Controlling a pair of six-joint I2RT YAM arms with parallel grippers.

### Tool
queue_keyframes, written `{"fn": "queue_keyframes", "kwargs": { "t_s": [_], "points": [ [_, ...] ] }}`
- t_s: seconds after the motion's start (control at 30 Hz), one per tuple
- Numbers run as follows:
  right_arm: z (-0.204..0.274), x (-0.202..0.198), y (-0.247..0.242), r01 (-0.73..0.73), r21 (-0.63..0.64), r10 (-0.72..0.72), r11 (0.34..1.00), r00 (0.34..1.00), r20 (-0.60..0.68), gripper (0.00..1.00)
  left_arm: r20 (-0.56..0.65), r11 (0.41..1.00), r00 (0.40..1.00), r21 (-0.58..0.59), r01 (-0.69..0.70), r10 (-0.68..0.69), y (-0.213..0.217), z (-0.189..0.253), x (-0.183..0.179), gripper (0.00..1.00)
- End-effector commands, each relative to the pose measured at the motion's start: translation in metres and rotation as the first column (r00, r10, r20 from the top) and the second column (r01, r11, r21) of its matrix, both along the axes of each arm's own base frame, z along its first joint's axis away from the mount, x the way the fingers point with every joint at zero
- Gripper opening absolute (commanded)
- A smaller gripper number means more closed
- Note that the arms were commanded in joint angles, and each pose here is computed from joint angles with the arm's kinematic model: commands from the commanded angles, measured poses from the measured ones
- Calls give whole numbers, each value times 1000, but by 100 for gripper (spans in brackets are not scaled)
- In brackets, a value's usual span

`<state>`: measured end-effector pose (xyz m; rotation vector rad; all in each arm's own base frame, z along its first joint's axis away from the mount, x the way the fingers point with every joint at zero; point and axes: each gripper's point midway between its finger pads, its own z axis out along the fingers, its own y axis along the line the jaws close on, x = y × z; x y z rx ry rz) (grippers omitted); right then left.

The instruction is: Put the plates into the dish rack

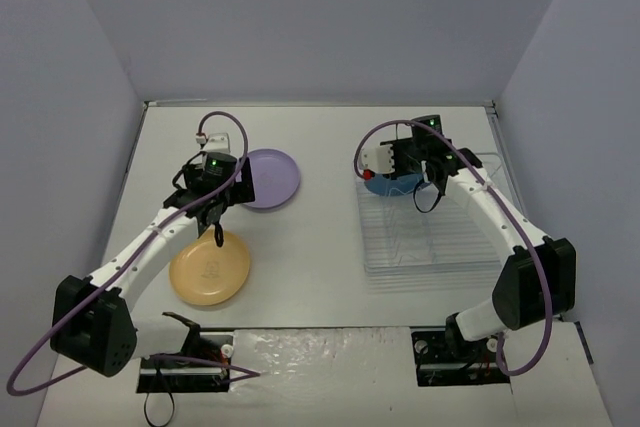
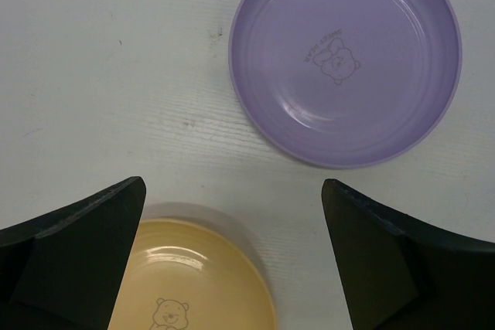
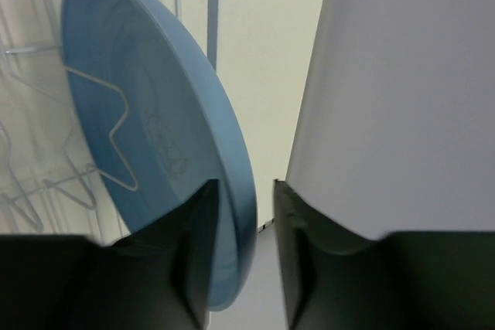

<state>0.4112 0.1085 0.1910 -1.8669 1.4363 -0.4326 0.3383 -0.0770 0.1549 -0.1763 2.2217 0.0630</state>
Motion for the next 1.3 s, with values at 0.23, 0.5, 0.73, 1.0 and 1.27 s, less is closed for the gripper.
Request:
{"fn": "queue_keyframes", "kwargs": {
  "t_s": [0.23, 0.5, 0.73, 1.0, 1.27],
  "points": [
    [49, 4, 11, -34, 90, 26, 995, 995, 93, 87, 69, 999, 998, -35, -10, 13, -6, 26, 19, 97],
    [120, -30, 41, -194, 270, 143, 943, 970, 198, 100, 43, 995, 996, -74, -72, 76, 11, 20, 23, 97],
    [215, -64, 74, -297, 645, 91, 704, 939, 332, 100, -21, 983, 989, -108, -148, 146, 32, -1, 41, 97],
    [272, -51, 84, -11, 992, -231, 125, 972, 39, 100, -96, 978, 991, -176, -109, 93, 14, -33, 93, 97],
    [224, -48, 52, 351, 853, -339, -386, 806, -485, 100, -185, 978, 976, -154, -141, 112, 14, -66, 110, 71]
  ]
}}
